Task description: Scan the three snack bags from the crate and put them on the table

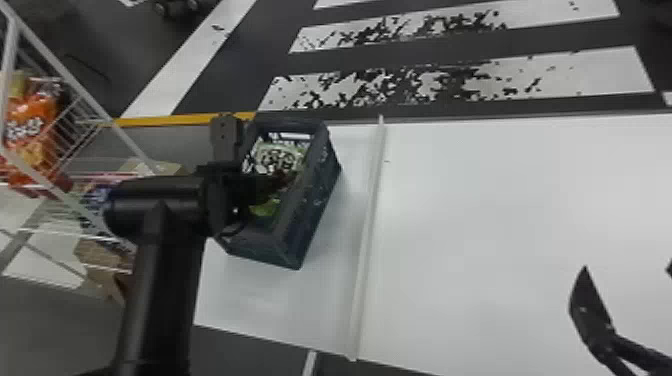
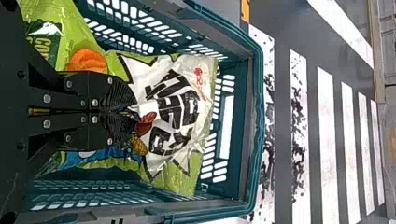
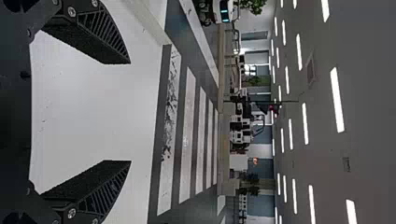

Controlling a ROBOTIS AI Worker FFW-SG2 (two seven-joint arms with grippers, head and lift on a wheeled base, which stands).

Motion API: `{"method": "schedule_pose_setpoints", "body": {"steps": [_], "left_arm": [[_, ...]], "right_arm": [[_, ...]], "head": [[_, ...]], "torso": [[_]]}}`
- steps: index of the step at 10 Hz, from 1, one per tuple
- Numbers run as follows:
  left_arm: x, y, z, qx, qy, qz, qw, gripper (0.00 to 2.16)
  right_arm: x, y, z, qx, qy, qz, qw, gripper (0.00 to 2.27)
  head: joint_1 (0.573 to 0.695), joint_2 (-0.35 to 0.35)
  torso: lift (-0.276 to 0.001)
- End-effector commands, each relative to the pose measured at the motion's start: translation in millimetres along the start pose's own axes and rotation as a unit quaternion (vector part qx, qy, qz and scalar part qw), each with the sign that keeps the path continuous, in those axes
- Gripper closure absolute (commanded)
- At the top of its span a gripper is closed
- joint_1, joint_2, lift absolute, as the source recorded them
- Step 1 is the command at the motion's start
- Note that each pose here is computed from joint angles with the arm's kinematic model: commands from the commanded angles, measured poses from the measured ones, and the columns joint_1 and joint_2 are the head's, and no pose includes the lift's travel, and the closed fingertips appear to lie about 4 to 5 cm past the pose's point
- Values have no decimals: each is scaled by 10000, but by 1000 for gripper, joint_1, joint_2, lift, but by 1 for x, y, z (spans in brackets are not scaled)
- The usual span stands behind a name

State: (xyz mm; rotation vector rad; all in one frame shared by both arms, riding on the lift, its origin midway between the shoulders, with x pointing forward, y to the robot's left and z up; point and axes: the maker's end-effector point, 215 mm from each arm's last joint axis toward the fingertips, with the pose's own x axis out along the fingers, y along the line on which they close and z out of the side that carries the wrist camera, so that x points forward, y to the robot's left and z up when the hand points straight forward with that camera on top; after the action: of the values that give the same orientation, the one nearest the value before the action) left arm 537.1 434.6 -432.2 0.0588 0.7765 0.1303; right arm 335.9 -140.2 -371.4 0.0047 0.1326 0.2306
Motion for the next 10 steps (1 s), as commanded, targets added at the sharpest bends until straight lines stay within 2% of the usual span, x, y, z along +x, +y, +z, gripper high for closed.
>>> {"method": "schedule_pose_setpoints", "body": {"steps": [1, 6, 8, 10], "left_arm": [[-7, 1, 5, -14, -96, -11, 10000, 1882], [-26, 6, 22, 28, -371, 93, 9993, 1882], [-43, 6, 29, 84, -493, 138, 9987, 1882], [-70, 1, 44, 130, -758, 97, 9970, 1878]], "right_arm": [[0, 0, 0, 7, 0, -1, 10000, 130], [-1, 0, 1, 11, -10, -4, 10000, 130], [-1, 0, 1, 13, -10, -4, 10000, 130], [-1, 0, 4, 11, -57, -10, 10000, 130]], "head": [[695, 350], [695, 350], [695, 350], [695, 350]], "torso": [[-94], [-94], [-94], [-94]]}}
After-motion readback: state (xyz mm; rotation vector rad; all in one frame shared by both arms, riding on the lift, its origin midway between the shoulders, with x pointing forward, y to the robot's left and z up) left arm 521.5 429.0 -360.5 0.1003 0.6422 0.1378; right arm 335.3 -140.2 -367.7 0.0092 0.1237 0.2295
